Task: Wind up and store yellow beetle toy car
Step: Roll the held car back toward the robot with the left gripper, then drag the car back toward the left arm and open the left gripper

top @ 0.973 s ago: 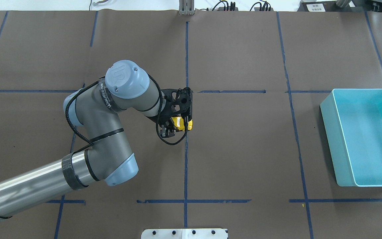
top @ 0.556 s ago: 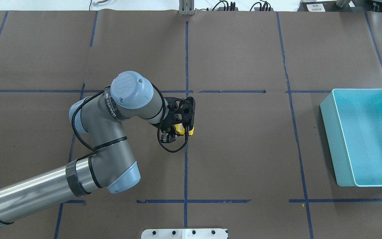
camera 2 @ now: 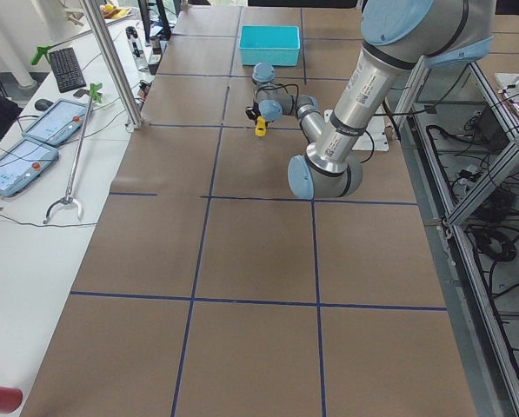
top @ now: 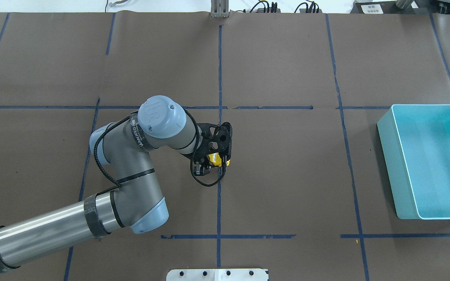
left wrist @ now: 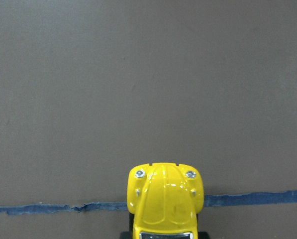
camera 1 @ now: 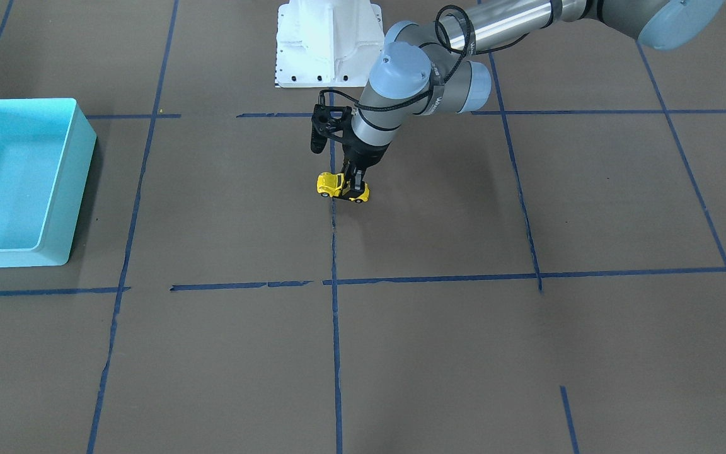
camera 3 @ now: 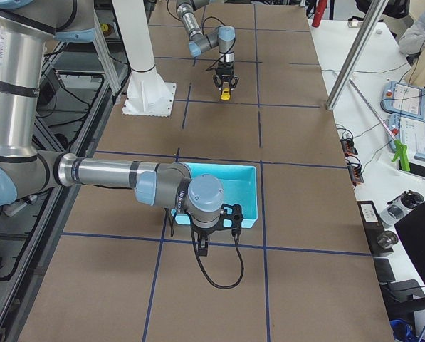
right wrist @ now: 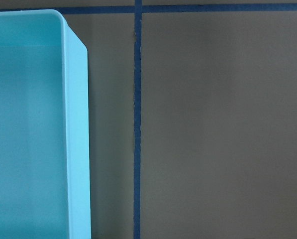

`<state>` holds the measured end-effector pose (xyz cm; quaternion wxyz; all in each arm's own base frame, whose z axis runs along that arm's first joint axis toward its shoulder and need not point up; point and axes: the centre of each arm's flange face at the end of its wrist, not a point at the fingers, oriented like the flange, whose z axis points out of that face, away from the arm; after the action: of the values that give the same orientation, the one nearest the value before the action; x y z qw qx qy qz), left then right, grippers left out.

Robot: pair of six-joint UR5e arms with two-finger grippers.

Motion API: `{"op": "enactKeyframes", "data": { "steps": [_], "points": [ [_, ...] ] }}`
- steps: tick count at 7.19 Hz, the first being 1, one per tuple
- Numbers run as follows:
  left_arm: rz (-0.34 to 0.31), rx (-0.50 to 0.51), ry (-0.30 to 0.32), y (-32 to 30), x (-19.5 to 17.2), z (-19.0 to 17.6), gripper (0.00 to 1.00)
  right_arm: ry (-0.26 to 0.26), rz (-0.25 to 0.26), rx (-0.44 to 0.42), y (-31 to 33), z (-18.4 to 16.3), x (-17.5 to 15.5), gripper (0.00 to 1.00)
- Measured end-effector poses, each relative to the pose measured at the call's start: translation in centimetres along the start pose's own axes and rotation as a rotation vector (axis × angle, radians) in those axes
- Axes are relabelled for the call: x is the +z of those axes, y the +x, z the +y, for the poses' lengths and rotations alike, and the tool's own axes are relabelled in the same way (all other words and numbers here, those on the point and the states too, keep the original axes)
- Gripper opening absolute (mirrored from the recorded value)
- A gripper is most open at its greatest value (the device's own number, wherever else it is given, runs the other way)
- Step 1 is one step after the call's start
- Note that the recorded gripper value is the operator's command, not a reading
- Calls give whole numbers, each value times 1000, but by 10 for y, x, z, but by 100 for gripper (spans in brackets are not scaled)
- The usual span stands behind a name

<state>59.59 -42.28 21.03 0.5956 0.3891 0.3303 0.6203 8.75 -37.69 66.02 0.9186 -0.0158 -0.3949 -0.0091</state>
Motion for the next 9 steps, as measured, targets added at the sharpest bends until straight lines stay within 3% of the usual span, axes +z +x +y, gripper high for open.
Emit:
{"op": "enactKeyframes", "data": {
  "steps": [5, 9],
  "points": [
    [15, 0, -7, 8, 16, 4, 0, 1, 2, -1, 0, -1, 0, 100],
    [-6, 25, 49, 9, 18, 28, 0, 1, 2, -1, 0, -1, 0, 100]
  ]
}}
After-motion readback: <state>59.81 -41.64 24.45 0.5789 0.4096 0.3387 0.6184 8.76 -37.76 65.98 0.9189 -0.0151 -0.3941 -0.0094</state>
